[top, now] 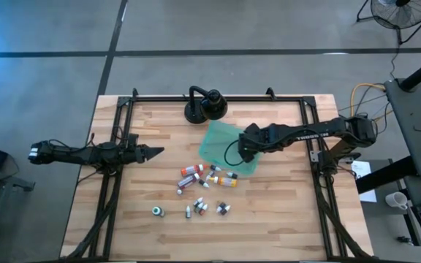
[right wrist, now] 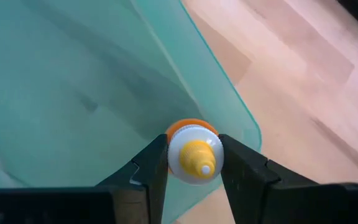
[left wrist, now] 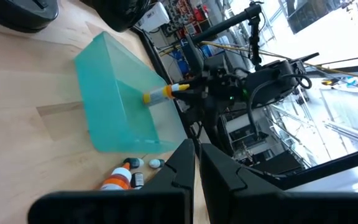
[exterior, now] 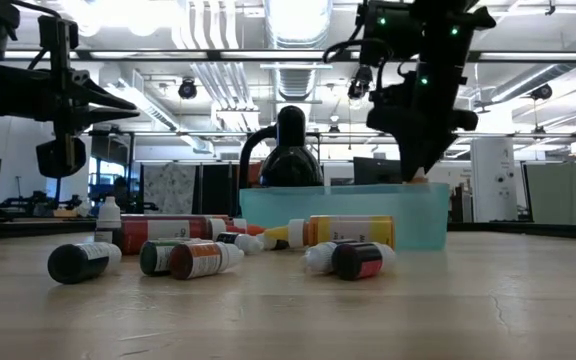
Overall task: Pick & Place food coloring
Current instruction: Put the large yellow food coloring bottle into the bin, then put the large green food coloring bottle into the bin
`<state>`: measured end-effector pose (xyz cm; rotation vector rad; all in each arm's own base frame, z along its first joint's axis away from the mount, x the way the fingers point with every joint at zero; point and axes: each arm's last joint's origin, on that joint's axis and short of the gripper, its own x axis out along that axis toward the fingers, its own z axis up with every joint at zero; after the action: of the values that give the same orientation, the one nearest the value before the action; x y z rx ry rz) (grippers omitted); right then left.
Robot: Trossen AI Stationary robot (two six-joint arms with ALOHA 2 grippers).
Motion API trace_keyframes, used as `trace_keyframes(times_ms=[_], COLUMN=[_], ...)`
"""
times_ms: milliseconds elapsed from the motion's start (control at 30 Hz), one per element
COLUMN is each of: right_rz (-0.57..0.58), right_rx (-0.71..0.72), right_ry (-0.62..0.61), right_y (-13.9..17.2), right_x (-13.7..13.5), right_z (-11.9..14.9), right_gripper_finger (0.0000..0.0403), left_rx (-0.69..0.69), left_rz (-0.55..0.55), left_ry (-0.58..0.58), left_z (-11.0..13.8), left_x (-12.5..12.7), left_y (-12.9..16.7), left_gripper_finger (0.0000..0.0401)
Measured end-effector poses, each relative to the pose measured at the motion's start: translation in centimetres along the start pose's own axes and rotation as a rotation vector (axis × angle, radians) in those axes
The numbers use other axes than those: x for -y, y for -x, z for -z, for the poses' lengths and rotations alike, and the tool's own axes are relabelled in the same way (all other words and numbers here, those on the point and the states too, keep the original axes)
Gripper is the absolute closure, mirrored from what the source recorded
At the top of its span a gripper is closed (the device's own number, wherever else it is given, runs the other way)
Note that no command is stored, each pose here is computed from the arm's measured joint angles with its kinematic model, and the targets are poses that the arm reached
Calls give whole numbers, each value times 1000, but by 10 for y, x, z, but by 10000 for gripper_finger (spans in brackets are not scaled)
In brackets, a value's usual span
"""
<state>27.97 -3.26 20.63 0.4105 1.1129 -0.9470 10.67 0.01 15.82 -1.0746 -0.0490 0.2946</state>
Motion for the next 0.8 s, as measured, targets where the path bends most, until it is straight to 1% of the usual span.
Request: trace_keyframes(times_ms=[167, 267, 367, 600, 700, 800], right_rz=[17, 18, 17, 28, 25, -11], right_rx=[-7, -9, -14, -55, -57, -30], right_ry=[-37, -36, -31, -11, 54, 162], right_y=[-4, -4, -2, 5, 11, 22], right_x=[3, 3, 3, 4, 2, -5], right_z=[4, 4, 3, 1, 1, 0], right_gripper_finger=[282, 274, 251, 181, 156, 137], left_rx=[1, 2, 2, 5, 18, 42], left_rz=[-1, -1, -1, 4, 15, 50], left_ry=[-7, -7, -7, -10, -19, -13], left_z=[0, 0, 0, 0, -1, -3], left_x=[0, 0, 0, 0, 2, 5], left_y=[0, 0, 0, 0, 0, 0], left_gripper_finger=[401, 401, 401, 401, 401, 401])
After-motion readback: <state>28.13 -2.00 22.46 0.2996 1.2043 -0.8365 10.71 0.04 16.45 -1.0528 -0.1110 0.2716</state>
